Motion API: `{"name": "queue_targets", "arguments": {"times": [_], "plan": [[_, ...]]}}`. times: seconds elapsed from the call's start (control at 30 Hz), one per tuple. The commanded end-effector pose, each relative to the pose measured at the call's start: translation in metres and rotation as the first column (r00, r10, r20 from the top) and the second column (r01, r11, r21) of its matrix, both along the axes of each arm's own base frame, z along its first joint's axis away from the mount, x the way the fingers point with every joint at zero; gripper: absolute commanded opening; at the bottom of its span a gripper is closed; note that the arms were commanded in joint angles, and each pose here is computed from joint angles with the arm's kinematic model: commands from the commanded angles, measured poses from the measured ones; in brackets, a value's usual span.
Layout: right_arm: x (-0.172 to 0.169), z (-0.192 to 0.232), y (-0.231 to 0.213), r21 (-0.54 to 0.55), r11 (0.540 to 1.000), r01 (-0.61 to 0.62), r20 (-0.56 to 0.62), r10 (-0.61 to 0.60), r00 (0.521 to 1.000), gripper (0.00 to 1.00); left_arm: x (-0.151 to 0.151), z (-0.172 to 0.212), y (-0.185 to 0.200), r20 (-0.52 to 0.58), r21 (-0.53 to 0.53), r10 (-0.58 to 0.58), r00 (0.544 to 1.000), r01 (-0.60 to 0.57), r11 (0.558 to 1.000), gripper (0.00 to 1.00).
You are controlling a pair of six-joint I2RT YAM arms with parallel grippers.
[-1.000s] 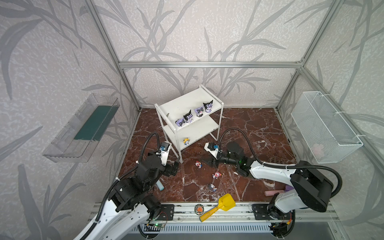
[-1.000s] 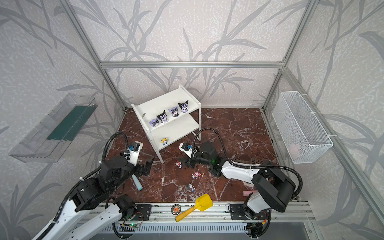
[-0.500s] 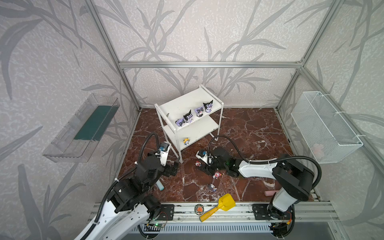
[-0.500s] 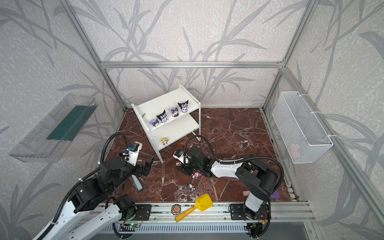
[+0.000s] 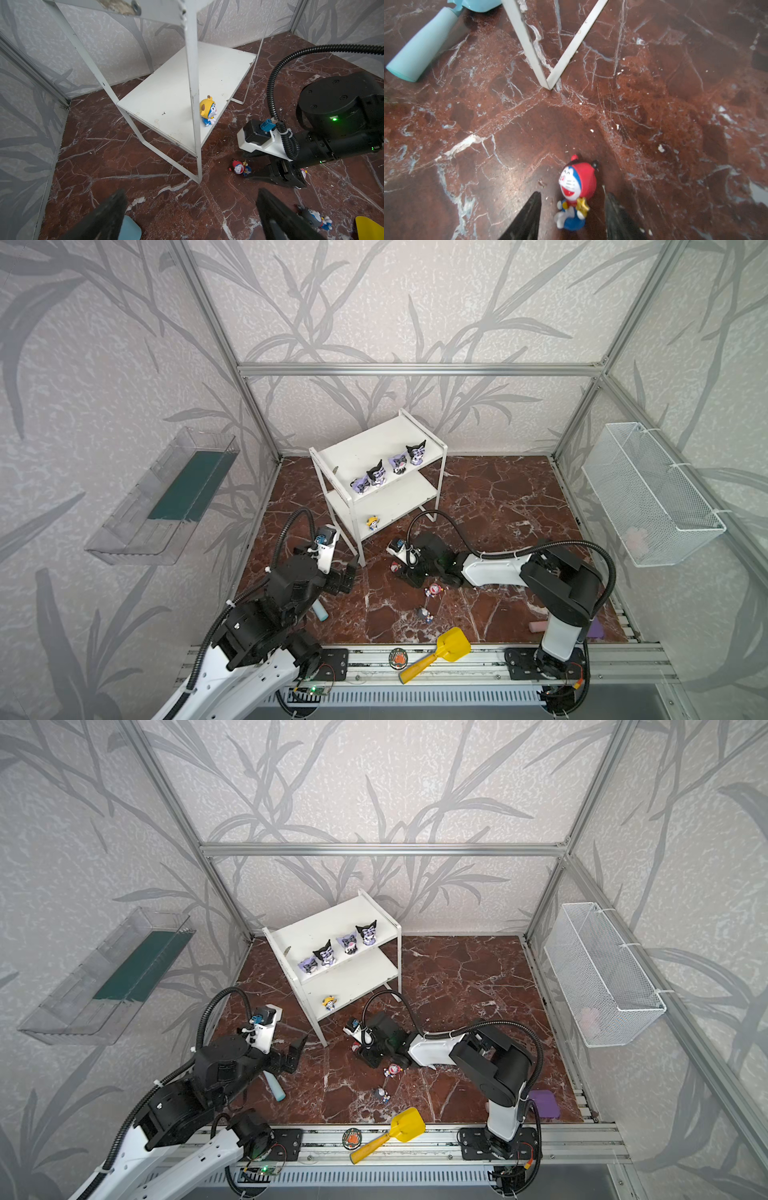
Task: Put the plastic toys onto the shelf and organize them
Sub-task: 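Close the right gripper around the red-hooded Doraemon figure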
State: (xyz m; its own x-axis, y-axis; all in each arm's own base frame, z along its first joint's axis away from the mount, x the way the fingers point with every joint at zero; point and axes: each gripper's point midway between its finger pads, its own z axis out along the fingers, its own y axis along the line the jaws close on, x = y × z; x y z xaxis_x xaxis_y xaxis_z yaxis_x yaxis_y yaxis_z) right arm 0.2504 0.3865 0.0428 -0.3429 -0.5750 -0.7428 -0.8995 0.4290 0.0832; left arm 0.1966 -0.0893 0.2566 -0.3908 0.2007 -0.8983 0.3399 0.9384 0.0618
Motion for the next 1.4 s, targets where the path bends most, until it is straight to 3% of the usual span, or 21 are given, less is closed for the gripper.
{"name": "queue_targets", "arguments": {"times": [0.0,0.9,1.13,1.37], "plan": [[0.001,-0.006,0.003,-0.036,0.999,-0.005,-0.01,0.005,1.0,0.5,0.001,0.0,0.001,0.012,0.002,0.006,1.0,-0.006,1.0,0.99],[0.006,-0.026,0.011,-0.11,0.994,-0.012,0.005,0.013,1.0,0.41,0.001,0.001,0.001,0.015,-0.008,0.002,1.0,-0.002,1.0,0.99],[0.008,-0.02,0.016,-0.09,0.996,-0.019,0.014,0.02,1.0,0.28,0.001,0.001,0.0,0.009,-0.005,-0.001,1.0,0.002,1.0,0.99],[0.007,0.003,0.013,-0.052,0.998,-0.018,0.053,0.021,0.998,0.23,0.002,0.0,0.0,0.008,-0.003,0.002,1.0,-0.002,1.0,0.99]]}}
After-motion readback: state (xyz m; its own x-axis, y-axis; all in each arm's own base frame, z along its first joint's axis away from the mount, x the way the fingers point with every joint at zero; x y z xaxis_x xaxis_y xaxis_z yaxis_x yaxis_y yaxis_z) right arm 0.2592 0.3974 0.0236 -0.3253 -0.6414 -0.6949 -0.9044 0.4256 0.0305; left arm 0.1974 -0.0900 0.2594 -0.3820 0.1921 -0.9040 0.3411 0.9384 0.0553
